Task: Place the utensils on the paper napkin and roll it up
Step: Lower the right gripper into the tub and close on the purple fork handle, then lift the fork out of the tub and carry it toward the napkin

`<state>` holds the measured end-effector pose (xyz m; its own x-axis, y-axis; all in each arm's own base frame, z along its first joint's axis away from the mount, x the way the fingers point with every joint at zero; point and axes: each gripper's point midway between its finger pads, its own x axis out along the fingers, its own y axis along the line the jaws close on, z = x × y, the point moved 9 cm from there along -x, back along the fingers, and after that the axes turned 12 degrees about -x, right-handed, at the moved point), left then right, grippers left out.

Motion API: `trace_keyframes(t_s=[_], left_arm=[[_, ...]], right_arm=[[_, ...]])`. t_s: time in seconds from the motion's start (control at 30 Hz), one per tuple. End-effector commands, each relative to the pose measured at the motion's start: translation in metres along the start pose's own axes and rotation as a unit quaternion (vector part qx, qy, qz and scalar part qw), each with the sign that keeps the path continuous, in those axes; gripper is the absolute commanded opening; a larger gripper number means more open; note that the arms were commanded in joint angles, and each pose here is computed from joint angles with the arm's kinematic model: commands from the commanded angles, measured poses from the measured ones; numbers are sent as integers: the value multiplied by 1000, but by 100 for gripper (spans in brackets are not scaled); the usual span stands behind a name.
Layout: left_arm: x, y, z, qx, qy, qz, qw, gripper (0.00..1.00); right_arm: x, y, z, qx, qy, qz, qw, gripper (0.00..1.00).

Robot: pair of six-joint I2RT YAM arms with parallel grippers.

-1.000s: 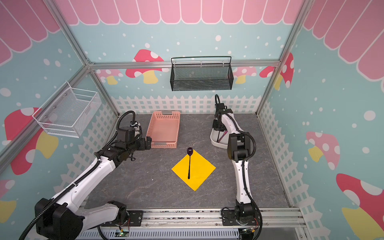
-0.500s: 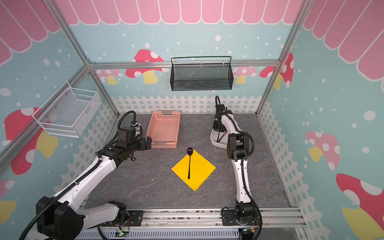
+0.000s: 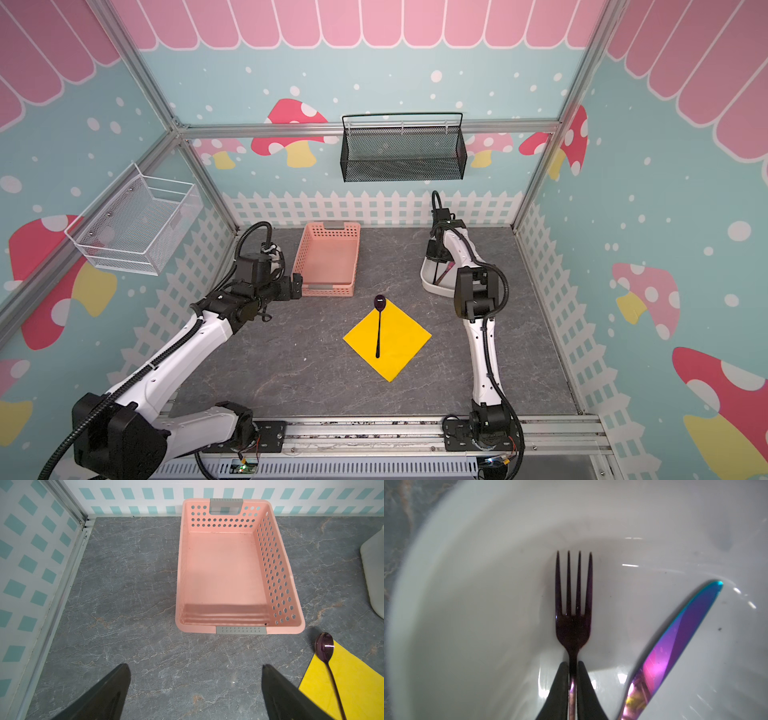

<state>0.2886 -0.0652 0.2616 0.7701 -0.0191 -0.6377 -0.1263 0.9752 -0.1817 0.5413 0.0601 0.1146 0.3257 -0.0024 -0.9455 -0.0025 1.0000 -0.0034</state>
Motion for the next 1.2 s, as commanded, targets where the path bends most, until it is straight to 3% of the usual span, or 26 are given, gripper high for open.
trace_keyframes(t_s=[0.0,0.87,1.17], left_arm=[[0,2,1,6,-5,8,1000,100],[-2,1,2,3,-7,1,1000,100],[-2,1,2,2,-6,-2,1000,100]], right_arm=[[14,-5,-11,-3,34,-5,999,10],[-78,-14,11,-1,-45,-8,999,6],[-87,-14,10,-2,-45,-8,999,6]])
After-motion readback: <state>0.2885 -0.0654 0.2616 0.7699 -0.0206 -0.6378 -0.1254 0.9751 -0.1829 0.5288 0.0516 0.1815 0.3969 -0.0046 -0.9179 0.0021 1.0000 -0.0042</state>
